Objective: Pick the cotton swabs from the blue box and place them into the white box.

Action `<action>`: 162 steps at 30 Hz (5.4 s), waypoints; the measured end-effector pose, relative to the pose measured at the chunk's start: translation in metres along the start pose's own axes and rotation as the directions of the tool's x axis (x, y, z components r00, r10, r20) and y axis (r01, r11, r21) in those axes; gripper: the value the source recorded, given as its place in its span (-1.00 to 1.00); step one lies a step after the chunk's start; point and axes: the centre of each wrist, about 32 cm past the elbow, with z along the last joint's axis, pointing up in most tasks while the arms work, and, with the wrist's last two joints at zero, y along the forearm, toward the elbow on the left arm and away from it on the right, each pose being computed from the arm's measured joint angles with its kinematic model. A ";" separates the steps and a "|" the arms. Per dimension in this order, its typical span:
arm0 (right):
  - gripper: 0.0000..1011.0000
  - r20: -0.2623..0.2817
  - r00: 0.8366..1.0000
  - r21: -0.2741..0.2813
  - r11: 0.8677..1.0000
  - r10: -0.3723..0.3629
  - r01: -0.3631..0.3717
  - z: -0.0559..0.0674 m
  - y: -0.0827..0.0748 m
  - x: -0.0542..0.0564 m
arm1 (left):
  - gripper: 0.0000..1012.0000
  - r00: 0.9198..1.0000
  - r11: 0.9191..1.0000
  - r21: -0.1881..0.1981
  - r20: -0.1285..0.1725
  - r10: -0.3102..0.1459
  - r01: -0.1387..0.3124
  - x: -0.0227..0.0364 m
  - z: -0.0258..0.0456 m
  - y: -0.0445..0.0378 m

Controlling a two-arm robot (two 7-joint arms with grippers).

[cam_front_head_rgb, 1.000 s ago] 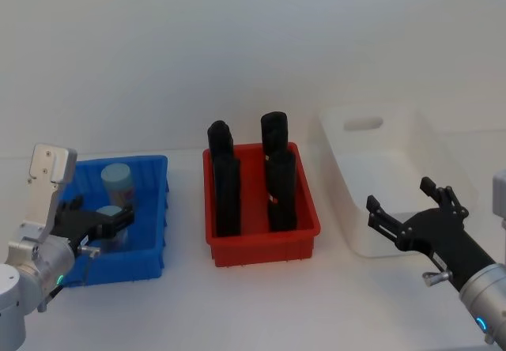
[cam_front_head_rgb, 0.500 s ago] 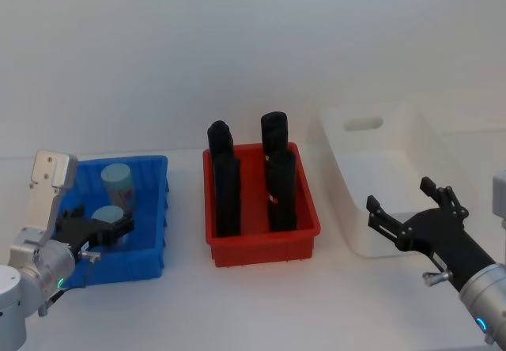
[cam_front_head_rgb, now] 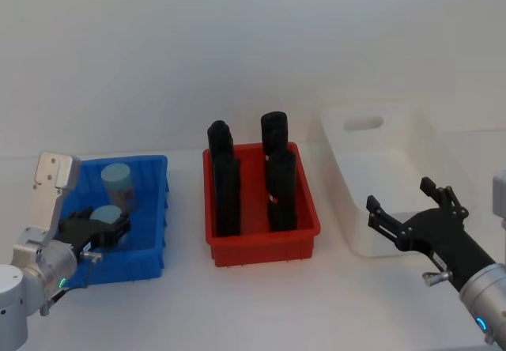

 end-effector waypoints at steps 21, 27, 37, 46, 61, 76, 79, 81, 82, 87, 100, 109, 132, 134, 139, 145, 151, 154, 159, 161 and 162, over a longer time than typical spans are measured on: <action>0.98 0.000 1.000 0.000 1.000 0.000 0.000 0.000 0.000 0.000 | 0.32 0.997 0.995 -0.089 0.064 -0.047 0.052 -0.0025 0.0299 0.0139; 0.98 0.000 1.000 0.000 1.000 0.000 0.000 0.000 0.000 0.000 | 0.32 0.991 0.987 -0.131 0.110 -0.082 0.096 -0.0040 0.0497 0.0238; 0.98 0.000 1.000 0.000 1.000 0.000 0.000 0.000 0.000 0.000 | 0.32 0.967 0.965 -0.169 0.190 -0.169 0.202 -0.0075 0.0811 0.0386; 0.98 0.000 1.000 0.000 1.000 0.000 0.000 0.000 0.000 0.000 | 0.32 0.933 0.936 -0.171 0.247 -0.262 0.309 -0.0102 0.1044 0.0467; 0.98 0.000 1.000 0.000 1.000 0.000 0.000 0.000 0.000 0.000 | 0.32 0.830 0.841 -0.135 0.304 -0.468 0.523 -0.0134 0.1349 0.0477; 0.98 0.000 1.000 0.000 1.000 0.000 0.000 0.000 0.000 0.000 | 0.32 0.734 0.746 -0.102 0.306 -0.606 0.658 -0.0186 0.1502 0.0399; 0.98 0.000 1.000 0.000 1.000 0.000 0.000 0.000 0.000 0.000 | 0.32 0.724 0.736 -0.098 0.307 -0.618 0.670 -0.0192 0.1517 0.0391; 0.98 0.000 1.000 0.000 1.000 0.003 -0.003 0.000 0.000 0.000 | 0.32 0.719 0.731 -0.097 0.307 -0.623 0.675 -0.0194 0.1524 0.0388; 0.98 0.000 1.000 -0.001 1.000 0.005 -0.005 0.000 0.000 0.000 | 0.32 0.716 0.728 -0.096 0.307 -0.627 0.679 -0.0196 0.1529 0.0386; 0.98 0.010 0.999 -0.004 0.999 0.035 -0.035 0.002 0.001 -0.001 | 0.32 0.707 0.719 -0.093 0.307 -0.637 0.689 -0.0201 0.1542 0.0380; 0.98 0.048 0.982 -0.015 0.983 0.181 -0.181 0.014 0.011 -0.005 | 0.32 0.693 0.705 -0.089 0.307 -0.653 0.704 -0.0207 0.1562 0.0372; 0.98 0.079 0.947 -0.024 0.950 0.312 -0.311 0.028 0.025 -0.011 | 0.32 0.689 0.701 -0.088 0.307 -0.656 0.707 -0.0210 0.1566 0.0369; 0.98 0.139 0.872 -0.098 0.882 0.470 -0.460 0.053 0.072 -0.021 | 0.32 0.686 0.699 -0.087 0.307 -0.659 0.710 -0.0211 0.1571 0.0368; 0.98 0.138 0.871 -0.099 0.882 0.471 -0.461 0.053 0.075 -0.022 | 0.32 0.686 0.698 -0.087 0.307 -0.659 0.710 -0.0211 0.1571 0.0368; 0.98 0.133 0.866 -0.100 0.876 0.482 -0.472 0.054 0.085 -0.025 | 0.32 0.686 0.698 -0.087 0.307 -0.660 0.710 -0.0211 0.1572 0.0368; 0.98 0.127 0.861 -0.099 0.870 0.493 -0.483 0.054 0.095 -0.029 | 0.32 0.686 0.698 -0.087 0.307 -0.660 0.710 -0.0210 0.1572 0.0368; 0.98 0.122 0.855 -0.098 0.863 0.504 -0.495 0.052 0.105 -0.033 | 0.32 0.686 0.698 -0.087 0.307 -0.659 0.710 -0.0210 0.1572 0.0368; 0.98 0.120 0.852 -0.098 0.860 0.509 -0.500 0.051 0.110 -0.035 | 0.32 0.686 0.698 -0.087 0.307 -0.660 0.710 -0.0210 0.1571 0.0368; 0.98 0.116 0.849 -0.102 0.856 0.516 -0.507 0.049 0.119 -0.038 | 0.32 0.686 0.698 -0.087 0.307 -0.660 0.710 -0.0210 0.1571 0.0368; 0.98 0.114 0.847 -0.103 0.855 0.519 -0.509 0.048 0.122 -0.039 | 0.32 0.686 0.698 -0.087 0.307 -0.660 0.710 -0.0210 0.1572 0.0368; 0.98 0.114 0.846 -0.103 0.853 0.521 -0.512 0.048 0.124 -0.040 | 0.32 0.686 0.698 -0.087 0.307 -0.660 0.710 -0.0210 0.1572 0.0368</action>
